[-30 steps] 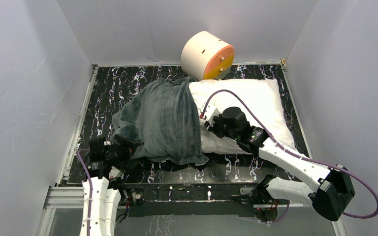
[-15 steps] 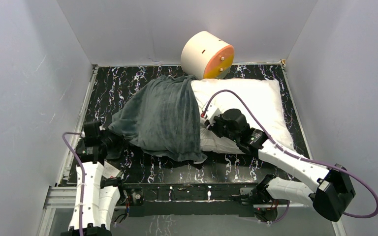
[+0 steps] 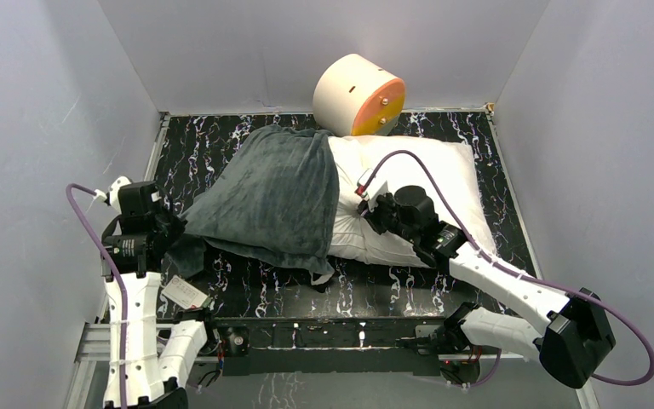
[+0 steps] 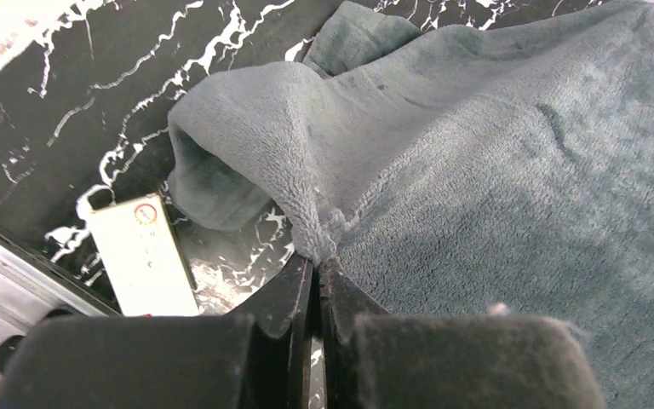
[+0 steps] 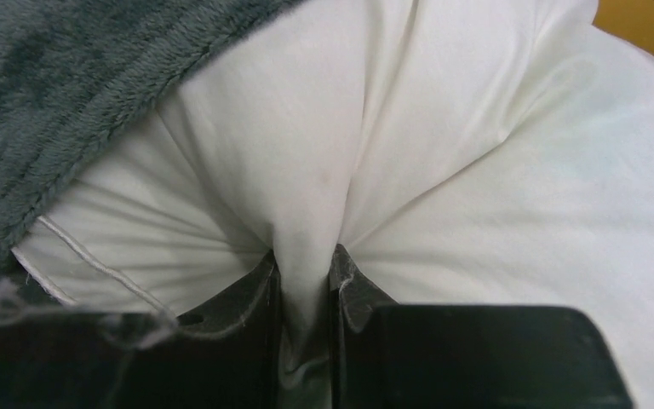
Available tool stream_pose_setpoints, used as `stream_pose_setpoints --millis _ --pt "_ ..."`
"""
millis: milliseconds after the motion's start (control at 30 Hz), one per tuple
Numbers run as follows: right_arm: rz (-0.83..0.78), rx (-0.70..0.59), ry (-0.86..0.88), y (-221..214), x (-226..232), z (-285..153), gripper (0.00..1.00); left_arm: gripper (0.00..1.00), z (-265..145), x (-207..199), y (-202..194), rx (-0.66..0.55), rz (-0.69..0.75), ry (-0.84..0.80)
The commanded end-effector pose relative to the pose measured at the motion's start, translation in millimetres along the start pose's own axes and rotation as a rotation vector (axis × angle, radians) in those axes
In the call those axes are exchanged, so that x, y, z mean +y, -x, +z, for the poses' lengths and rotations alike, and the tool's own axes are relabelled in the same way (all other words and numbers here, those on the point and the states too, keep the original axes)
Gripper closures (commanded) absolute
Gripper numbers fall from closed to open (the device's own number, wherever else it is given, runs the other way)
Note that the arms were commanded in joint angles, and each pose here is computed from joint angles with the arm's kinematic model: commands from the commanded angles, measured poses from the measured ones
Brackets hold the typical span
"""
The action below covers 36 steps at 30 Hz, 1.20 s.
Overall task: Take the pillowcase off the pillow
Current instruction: Remove the pillow from the pillowcase.
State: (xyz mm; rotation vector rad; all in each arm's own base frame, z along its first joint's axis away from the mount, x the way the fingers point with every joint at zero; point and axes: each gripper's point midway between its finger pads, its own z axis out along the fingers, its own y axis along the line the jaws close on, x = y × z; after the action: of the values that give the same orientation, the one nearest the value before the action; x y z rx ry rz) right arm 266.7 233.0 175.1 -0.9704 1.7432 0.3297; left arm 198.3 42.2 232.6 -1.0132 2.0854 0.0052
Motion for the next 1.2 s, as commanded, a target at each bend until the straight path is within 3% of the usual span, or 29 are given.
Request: stream_pose_setpoints --millis 0,167,333,433,600,733,867,933,1067,1167 --pt "0.003 0.351 -0.184 -91.9 -39.1 -26.6 0.94 1.00 -27.8 39.9 84.3 -0.355 0.080 0.241" --pt "0.016 0.373 -0.217 -96.2 -45.7 -29.4 0.95 1.00 -19.4 46.8 82.5 -0.303 0.140 0.318" --pt "0.047 0.358 -0.279 -93.6 -59.8 -36.2 0.96 1.00 -38.8 54.6 107.4 -0.418 0.144 0.371" --pt "0.057 0.355 -0.298 -92.5 -64.5 -38.1 0.96 1.00 -39.9 42.9 116.1 -0.417 0.160 0.335" --pt "0.058 0.352 -0.329 -91.5 -70.1 -41.8 0.97 1.00 -13.4 16.2 93.3 -0.262 0.207 0.208" --pt "0.053 0.319 -0.318 -83.0 -69.7 -43.0 0.96 1.00 10.5 -28.4 40.0 -0.035 0.236 -0.075" --pt "0.066 0.255 -0.222 -68.0 -55.0 -40.2 0.92 0.71 19.9 -61.6 -12.2 0.181 0.218 -0.304" --pt "0.074 0.205 -0.127 -58.9 -38.7 -37.5 0.88 0.40 19.7 -74.6 -26.1 0.246 0.187 -0.385" --pt "0.118 0.088 0.044 -34.5 -7.9 -36.6 0.80 0.21 13.3 -105.0 -32.5 0.306 0.144 -0.547" --pt "0.136 0.019 0.137 -20.6 9.4 -40.0 0.75 0.16 7.9 -129.0 -30.4 0.332 0.133 -0.676"
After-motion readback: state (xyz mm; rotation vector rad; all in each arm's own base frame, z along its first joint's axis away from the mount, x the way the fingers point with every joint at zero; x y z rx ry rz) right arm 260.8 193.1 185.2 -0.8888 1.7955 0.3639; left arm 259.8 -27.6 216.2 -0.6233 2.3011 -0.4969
